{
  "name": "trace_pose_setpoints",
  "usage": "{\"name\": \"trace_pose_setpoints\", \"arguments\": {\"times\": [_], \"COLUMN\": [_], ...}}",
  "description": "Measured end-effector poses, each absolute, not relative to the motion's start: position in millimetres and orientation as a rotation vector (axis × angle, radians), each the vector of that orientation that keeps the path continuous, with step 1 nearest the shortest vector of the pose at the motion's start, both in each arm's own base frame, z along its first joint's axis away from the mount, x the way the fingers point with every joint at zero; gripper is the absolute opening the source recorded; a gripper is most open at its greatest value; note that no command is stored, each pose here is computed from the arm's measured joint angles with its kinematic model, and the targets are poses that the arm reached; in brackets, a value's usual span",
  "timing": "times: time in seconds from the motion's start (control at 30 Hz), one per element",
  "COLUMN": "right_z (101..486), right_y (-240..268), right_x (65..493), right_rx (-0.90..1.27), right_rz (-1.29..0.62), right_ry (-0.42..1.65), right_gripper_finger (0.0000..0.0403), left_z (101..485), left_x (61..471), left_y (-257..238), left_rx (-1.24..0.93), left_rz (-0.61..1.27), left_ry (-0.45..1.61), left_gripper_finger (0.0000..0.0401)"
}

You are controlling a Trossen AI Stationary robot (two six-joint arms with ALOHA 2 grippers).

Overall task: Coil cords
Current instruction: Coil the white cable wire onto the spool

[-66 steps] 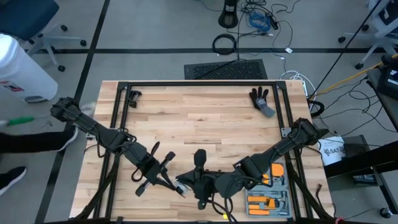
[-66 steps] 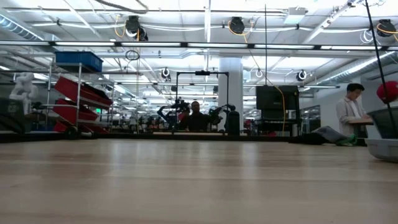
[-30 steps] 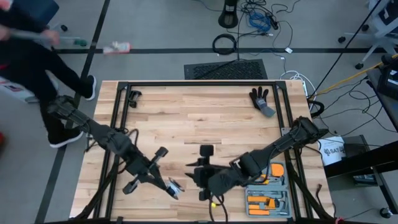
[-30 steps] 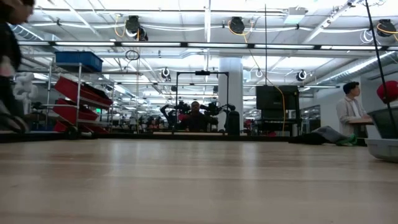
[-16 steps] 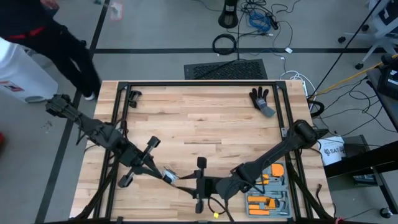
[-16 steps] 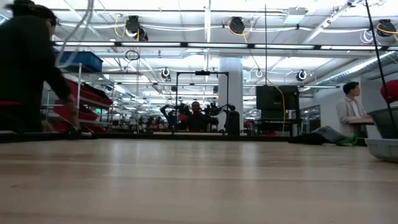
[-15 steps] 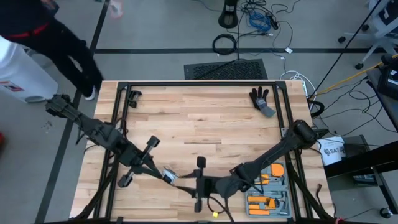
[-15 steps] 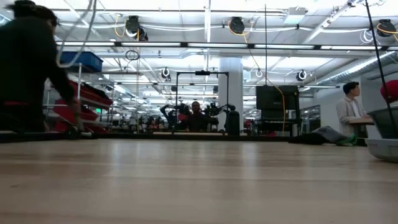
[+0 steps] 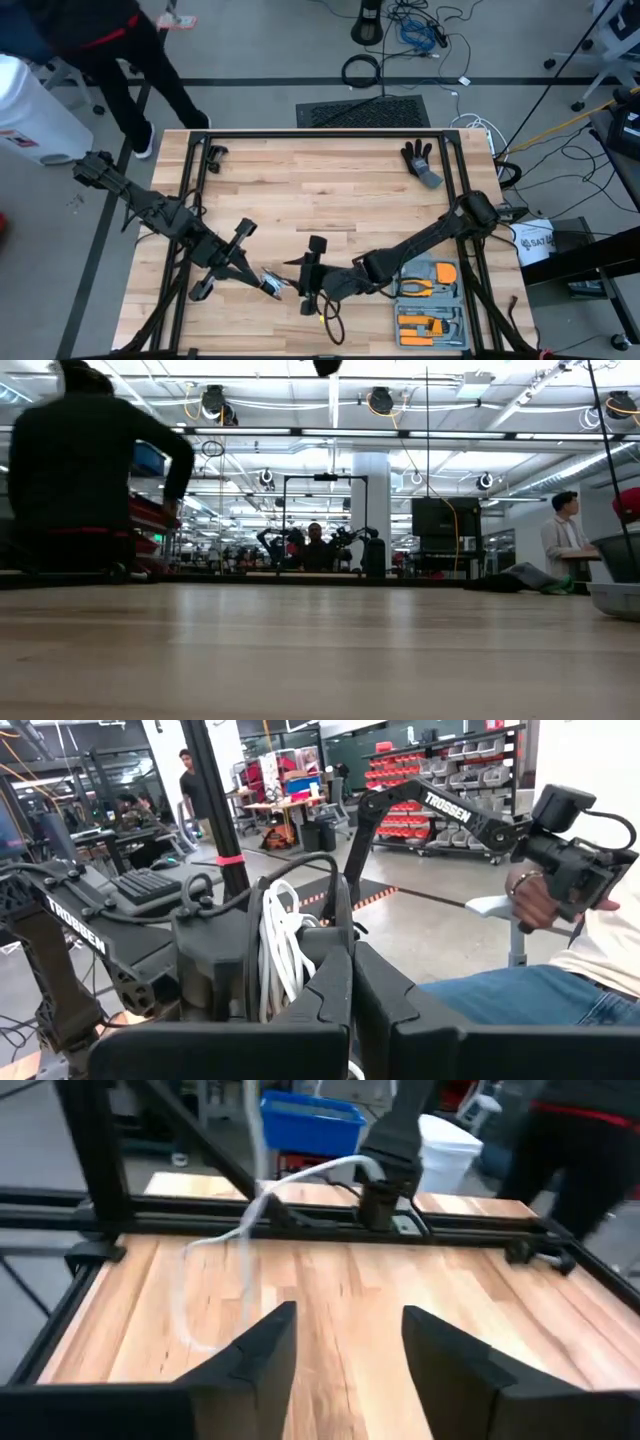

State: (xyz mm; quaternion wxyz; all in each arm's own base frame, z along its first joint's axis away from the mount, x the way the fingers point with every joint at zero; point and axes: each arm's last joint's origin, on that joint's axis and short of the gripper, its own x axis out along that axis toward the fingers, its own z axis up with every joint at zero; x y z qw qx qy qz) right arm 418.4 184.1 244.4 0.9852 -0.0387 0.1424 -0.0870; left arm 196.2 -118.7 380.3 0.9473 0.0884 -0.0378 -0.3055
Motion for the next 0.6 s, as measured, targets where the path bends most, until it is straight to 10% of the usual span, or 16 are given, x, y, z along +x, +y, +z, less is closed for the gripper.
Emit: {"name": "trace_pose_setpoints", "arguments": {"times": [0.6], "right_z": [264], "right_y": [189], "right_x": [429], "right_rx": [-0.168], "right_rz": [-0.071], "right_ry": [0.013], "right_gripper_finger": [0.015], "left_z": [380], "left_x": [196], "left_y": [-119], "left_rx": [0.18], "left_rz": [-0.623], "left_ry": [-0.079], "left_gripper_finger": [0.0002]}}
